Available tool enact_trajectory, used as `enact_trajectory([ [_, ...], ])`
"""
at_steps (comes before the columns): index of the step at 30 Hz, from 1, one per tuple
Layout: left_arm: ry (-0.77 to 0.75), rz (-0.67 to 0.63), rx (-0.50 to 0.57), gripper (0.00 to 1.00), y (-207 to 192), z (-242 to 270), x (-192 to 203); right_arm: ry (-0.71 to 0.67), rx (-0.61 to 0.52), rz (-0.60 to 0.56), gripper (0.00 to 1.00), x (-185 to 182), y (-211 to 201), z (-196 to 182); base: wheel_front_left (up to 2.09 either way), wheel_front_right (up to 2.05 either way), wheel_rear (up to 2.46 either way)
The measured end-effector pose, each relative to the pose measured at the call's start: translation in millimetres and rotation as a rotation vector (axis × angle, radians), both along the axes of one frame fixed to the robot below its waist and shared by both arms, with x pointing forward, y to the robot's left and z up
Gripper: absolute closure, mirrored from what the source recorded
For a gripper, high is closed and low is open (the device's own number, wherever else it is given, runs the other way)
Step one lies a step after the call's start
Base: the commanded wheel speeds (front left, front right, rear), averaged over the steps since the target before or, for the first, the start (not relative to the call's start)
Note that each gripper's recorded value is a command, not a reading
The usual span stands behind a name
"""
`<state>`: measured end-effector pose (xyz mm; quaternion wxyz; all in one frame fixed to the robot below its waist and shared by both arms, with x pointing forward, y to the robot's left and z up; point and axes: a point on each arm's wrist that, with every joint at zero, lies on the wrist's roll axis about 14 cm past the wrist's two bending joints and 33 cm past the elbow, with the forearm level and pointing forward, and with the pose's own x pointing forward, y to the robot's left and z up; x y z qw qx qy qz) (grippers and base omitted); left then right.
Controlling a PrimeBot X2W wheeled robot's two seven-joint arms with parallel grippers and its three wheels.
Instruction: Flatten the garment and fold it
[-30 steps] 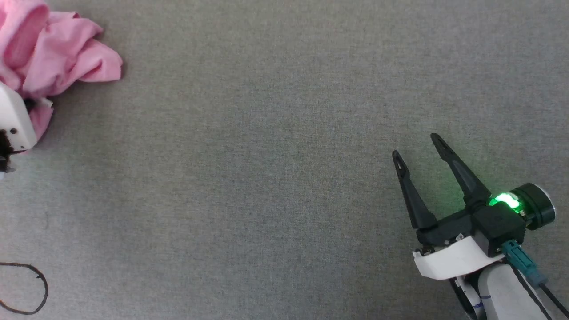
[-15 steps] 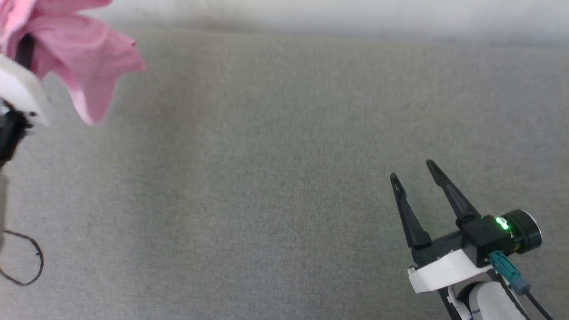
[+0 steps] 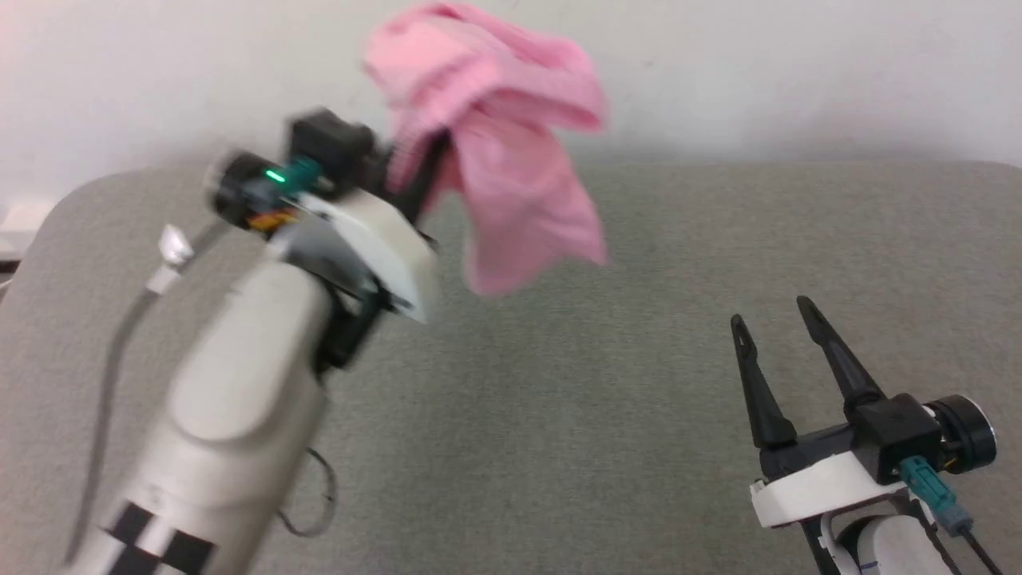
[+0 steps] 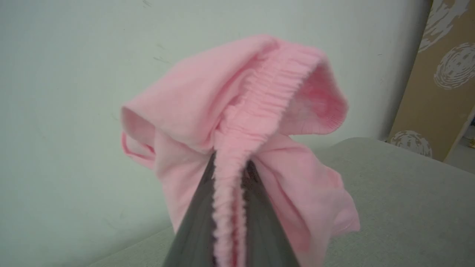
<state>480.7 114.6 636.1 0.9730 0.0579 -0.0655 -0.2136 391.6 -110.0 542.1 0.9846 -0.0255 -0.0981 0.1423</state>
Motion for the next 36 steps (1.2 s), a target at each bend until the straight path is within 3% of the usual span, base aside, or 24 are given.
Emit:
enact_trajectory([
  [4,0.058,-0.147,-0.058,1.00,-69.8,-26.8,-16.4,-0.011,-0.001,-0.057,0.00,-6.5,-19.2,4.3,0.00,0.00,0.00],
  [9,0.212,-0.294,-0.004,1.00,-133.6,-99.5,-42.2,0.009,-0.005,-0.137,0.00,-14.0,-45.7,-1.7,0.00,0.00,0.00],
  [10,0.254,-0.321,0.017,0.77,-141.9,-116.7,-48.5,0.014,-0.007,-0.153,0.00,-15.4,-50.8,-3.5,0.00,0.00,0.00],
  [11,0.302,-0.344,0.043,0.00,-147.8,-135.3,-54.9,0.021,-0.008,-0.167,0.00,-16.8,-55.5,-5.7,0.00,0.00,0.00],
  [15,0.384,-0.398,0.133,0.00,-155.6,-181.2,-68.8,0.046,-0.004,-0.213,0.00,-20.8,-70.6,-12.7,0.00,0.00,0.00],
  [23,0.306,-0.357,0.055,0.00,-144.3,-171.6,-59.7,0.090,0.003,-0.238,0.00,-25.1,-78.4,-26.7,0.00,0.00,0.00],
  [29,0.174,-0.159,-0.057,0.00,-91.4,-127.9,-42.0,0.099,0.007,-0.213,0.00,-28.8,-70.1,-30.1,0.00,0.00,0.00],
  [36,0.084,0.221,-0.224,0.00,28.8,-100.9,-71.5,0.079,0.011,-0.145,0.00,-35.4,-48.1,-23.5,0.00,0.00,0.00],
])
